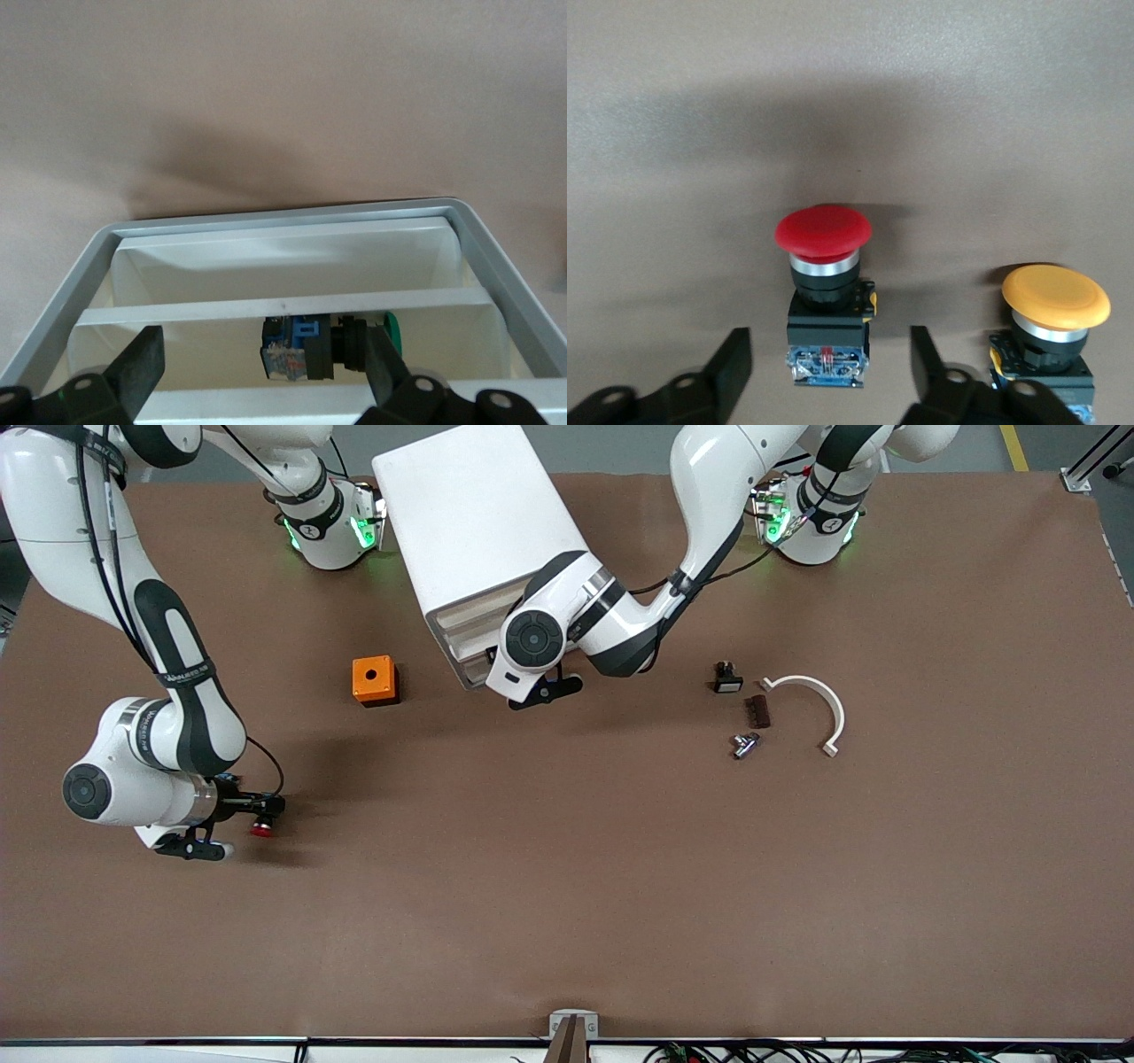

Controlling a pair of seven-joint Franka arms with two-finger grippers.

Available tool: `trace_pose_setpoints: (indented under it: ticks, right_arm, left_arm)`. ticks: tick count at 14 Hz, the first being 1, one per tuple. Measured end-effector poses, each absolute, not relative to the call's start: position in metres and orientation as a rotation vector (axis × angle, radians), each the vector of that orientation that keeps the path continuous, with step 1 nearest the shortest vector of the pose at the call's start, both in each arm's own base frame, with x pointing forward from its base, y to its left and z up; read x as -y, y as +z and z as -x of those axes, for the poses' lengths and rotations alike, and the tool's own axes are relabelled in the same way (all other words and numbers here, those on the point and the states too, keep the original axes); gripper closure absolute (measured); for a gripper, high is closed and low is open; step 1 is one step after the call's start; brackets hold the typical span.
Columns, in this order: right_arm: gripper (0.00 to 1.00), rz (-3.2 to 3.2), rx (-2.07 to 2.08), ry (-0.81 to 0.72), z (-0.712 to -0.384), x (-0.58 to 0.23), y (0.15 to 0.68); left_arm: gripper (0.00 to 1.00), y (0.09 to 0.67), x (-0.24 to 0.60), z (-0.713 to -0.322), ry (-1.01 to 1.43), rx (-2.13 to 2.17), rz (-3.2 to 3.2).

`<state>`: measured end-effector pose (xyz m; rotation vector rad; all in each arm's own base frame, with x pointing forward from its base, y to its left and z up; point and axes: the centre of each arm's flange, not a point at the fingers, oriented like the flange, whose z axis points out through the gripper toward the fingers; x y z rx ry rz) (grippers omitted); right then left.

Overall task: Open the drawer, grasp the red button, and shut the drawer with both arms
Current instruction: 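Lower the red button beside the yellow button while the left gripper pushes drawer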

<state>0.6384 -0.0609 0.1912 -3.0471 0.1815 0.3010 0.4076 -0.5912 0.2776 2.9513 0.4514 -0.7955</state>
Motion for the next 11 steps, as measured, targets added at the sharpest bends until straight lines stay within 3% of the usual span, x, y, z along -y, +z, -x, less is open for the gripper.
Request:
trace_pose_setpoints:
  ticks: [2,11]
  right_arm:
    - [0.00,3.048,-0.178,0.284,-0.641,0.060,0.196]
    - [0.00,3.069,-0.150,0.081,-0.653,0.058,0.314]
  left_arm:
    - [0.00,0.276,0.591,-0.406,-0.817,-0.462,-2.939]
    - [0.00,0.267,0.592,-0.400,-0.925,-0.515,-2.876]
